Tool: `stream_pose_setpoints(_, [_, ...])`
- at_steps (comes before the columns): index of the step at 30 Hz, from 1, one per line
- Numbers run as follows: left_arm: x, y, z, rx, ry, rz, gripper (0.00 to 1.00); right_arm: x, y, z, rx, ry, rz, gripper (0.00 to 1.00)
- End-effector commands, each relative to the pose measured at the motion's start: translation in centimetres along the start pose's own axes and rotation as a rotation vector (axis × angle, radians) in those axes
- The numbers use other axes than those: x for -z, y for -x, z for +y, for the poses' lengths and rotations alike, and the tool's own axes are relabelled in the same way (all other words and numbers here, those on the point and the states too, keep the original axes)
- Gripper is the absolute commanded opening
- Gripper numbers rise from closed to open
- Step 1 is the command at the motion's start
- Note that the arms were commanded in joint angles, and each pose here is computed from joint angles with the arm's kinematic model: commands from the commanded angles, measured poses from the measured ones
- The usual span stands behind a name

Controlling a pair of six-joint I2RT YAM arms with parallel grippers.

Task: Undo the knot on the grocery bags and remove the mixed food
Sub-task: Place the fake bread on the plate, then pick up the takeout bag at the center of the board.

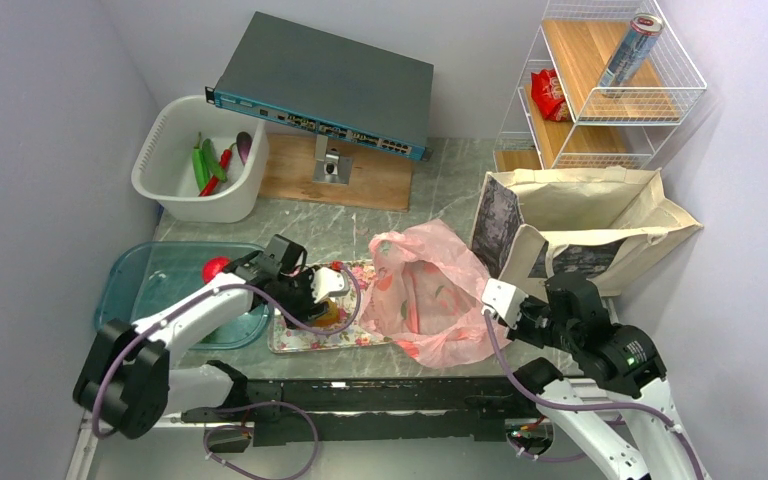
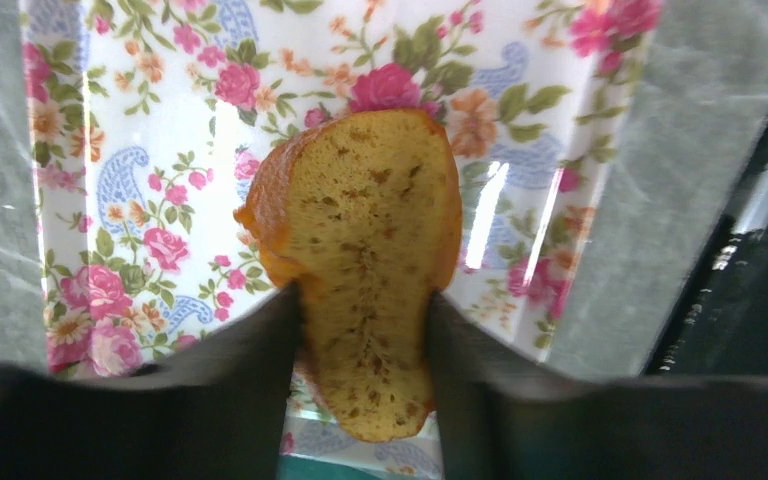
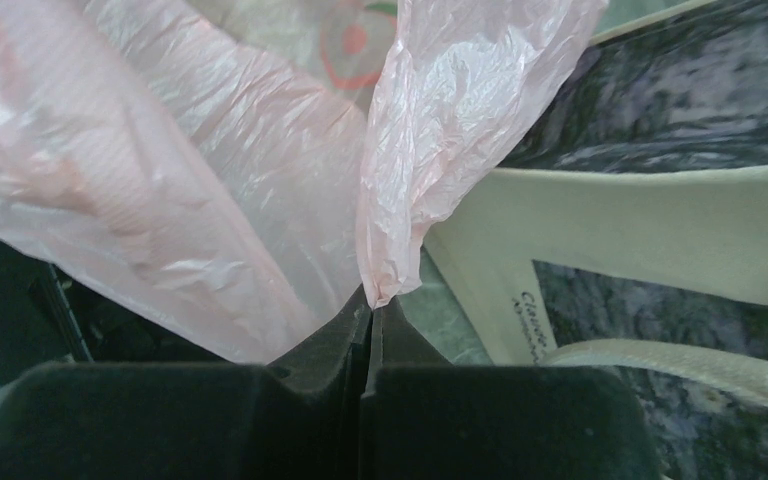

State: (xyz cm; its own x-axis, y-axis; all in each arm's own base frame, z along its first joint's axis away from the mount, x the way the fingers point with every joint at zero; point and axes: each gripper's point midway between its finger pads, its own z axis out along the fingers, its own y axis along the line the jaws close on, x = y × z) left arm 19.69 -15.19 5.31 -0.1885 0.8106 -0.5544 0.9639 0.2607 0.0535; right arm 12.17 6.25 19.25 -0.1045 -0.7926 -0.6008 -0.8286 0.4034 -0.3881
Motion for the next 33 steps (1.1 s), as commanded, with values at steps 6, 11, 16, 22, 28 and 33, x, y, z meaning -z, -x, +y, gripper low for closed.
stream_pose_setpoints(6, [5.4,8.7,1.2,0.004,0.031,-0.294,0.99,0.0,-1.6,1.3,-0.031,0.076,0.096,0.00])
stream_pose_setpoints(11, [11.5,14.4,1.6,0.026,0.054,-0.484,0.99,-0.2,2.7,0.5,-0.090,0.132,-0.012,0.00])
stream_pose_setpoints(16, [17.1,18.4,4.2,0.065,0.120,-0.612,1.00,-0.6,8.7,-0.1,-0.117,0.259,-0.169,0.18])
stream_pose_setpoints(22, [20.5,23.7,4.6,-0.148,0.151,-0.668,0.99,-2.1,10.4,0.4,-0.025,0.399,-0.161,0.68])
stream_pose_setpoints(28, [16.0,27.8,3.9,-0.260,0.098,-0.612,0.99,-2.7,9.9,-0.6,0.064,0.317,-0.176,0.68])
stream_pose_setpoints(33, [9.5,27.9,3.7,-0.321,0.077,-0.489,0.99,-0.8,11.6,-3.1,-0.021,0.193,-0.205,0.78])
